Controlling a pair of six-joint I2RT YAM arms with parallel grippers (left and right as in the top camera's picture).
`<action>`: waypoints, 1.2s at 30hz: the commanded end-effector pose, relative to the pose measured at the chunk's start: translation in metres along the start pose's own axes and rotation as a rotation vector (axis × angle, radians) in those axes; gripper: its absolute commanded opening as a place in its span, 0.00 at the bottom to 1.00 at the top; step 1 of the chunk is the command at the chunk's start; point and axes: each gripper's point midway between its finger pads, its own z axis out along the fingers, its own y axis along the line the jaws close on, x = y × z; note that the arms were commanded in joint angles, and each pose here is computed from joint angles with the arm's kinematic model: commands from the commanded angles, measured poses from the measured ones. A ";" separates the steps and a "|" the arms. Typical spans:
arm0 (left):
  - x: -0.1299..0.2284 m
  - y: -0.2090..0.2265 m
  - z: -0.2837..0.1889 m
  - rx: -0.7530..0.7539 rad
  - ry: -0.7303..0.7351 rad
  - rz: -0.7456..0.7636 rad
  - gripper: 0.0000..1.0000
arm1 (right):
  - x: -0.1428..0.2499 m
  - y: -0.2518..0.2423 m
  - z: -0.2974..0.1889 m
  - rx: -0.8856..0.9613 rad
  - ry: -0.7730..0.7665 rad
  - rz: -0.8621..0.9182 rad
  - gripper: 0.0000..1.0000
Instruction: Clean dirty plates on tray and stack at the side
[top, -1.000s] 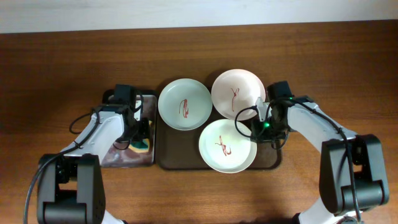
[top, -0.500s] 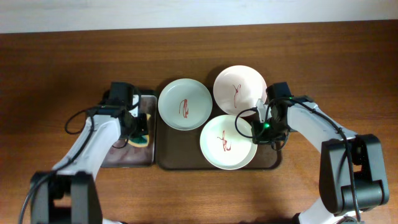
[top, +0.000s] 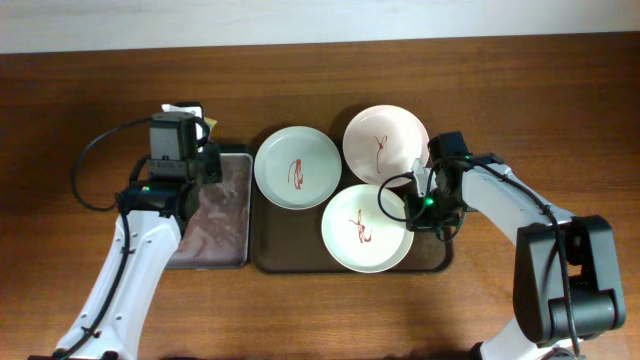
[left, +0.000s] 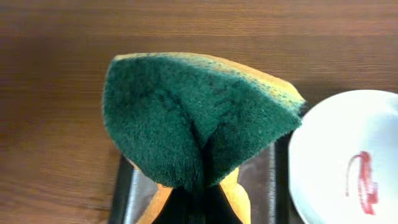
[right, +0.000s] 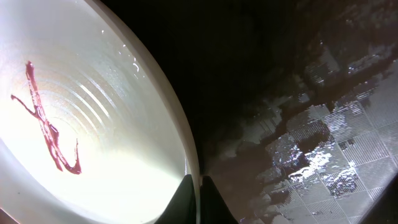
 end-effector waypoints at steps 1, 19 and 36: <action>-0.021 0.007 -0.020 -0.147 -0.080 0.061 0.00 | -0.003 0.001 -0.001 0.009 -0.001 -0.016 0.04; -0.020 -0.004 -0.022 -0.140 -0.082 0.085 0.00 | -0.004 0.001 -0.001 0.009 -0.006 -0.017 0.04; 0.115 -0.023 0.024 0.158 0.511 -0.085 0.00 | -0.005 0.001 -0.001 0.008 -0.008 -0.018 0.04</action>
